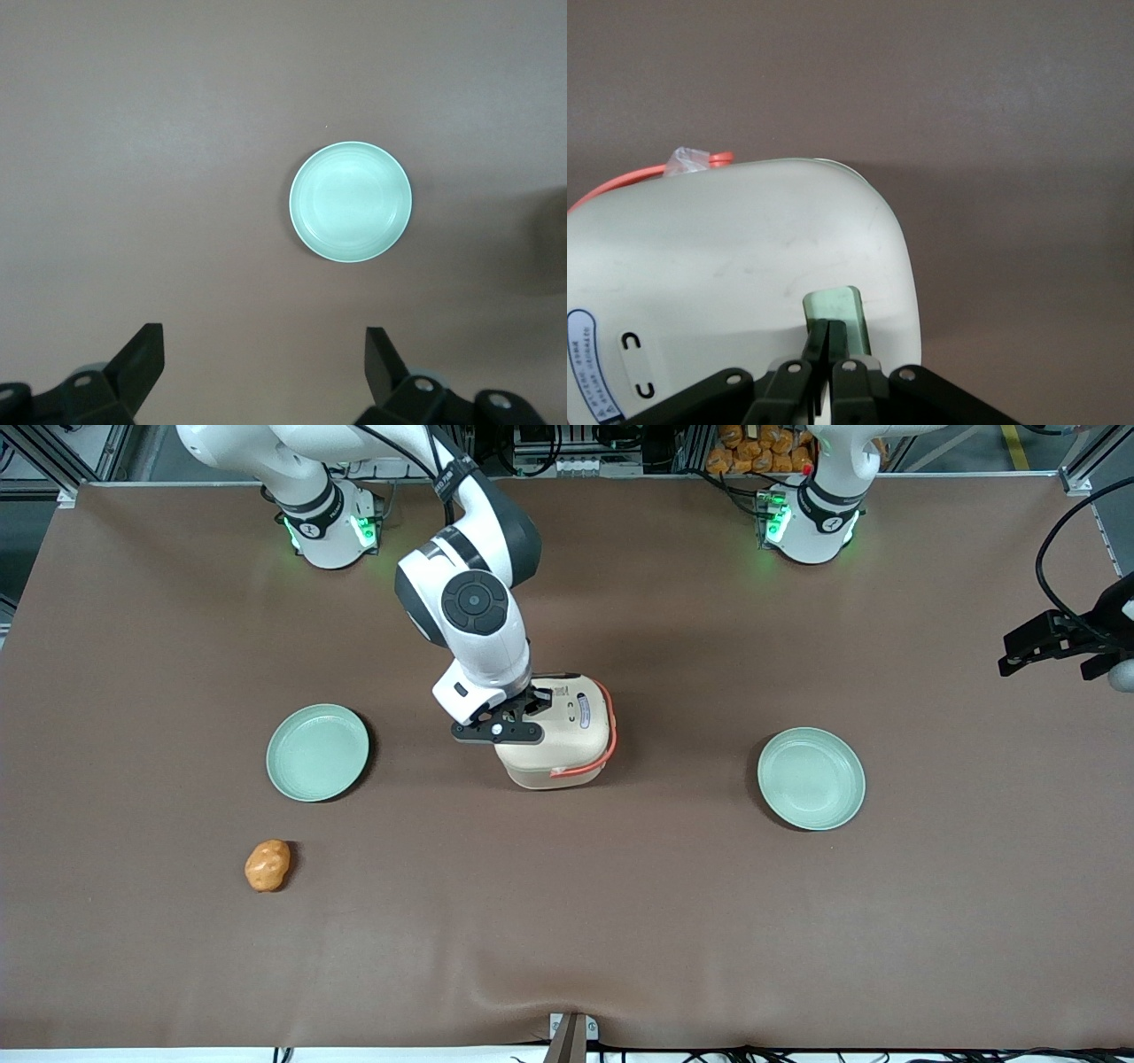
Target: Press rice cooker button with right arm
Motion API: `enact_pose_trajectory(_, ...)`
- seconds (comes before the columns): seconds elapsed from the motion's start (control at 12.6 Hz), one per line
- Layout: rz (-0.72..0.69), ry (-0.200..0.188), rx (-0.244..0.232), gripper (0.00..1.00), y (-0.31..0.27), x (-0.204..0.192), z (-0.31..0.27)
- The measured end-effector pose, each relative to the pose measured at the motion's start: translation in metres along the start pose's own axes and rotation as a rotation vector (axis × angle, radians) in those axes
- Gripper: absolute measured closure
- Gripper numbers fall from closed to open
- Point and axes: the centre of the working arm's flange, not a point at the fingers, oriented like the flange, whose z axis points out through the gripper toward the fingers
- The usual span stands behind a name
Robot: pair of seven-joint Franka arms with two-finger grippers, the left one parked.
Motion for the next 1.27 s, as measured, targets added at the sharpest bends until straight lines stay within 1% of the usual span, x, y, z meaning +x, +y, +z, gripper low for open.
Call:
enact_pose_trajectory(0.24, 0.006, 0.001, 0.001, 0.93, 0.000, 0.000, -0.002)
enact_pose_trajectory(0.48, 0.007, 0.013, 0.017, 0.93, -0.002, 0.000, -0.021)
enact_pose_trajectory(0.71, 0.004, 0.010, 0.028, 0.93, -0.001, -0.005, -0.070)
enact_pose_trajectory(0.79, 0.008, 0.001, 0.031, 0.92, 0.001, -0.006, -0.092)
enact_pose_trajectory(0.87, 0.017, -0.009, 0.038, 0.88, 0.007, -0.006, -0.114)
enact_pose_trajectory(0.95, 0.032, -0.016, 0.048, 0.88, 0.016, -0.003, -0.137)
enact_pose_trajectory(1.03, 0.045, -0.016, 0.057, 0.81, 0.029, 0.002, -0.160)
enact_pose_trajectory(1.11, 0.041, -0.005, 0.068, 0.70, 0.042, 0.006, -0.183)
enact_pose_trajectory(1.27, 0.003, 0.031, 0.096, 0.48, 0.078, 0.009, -0.232)
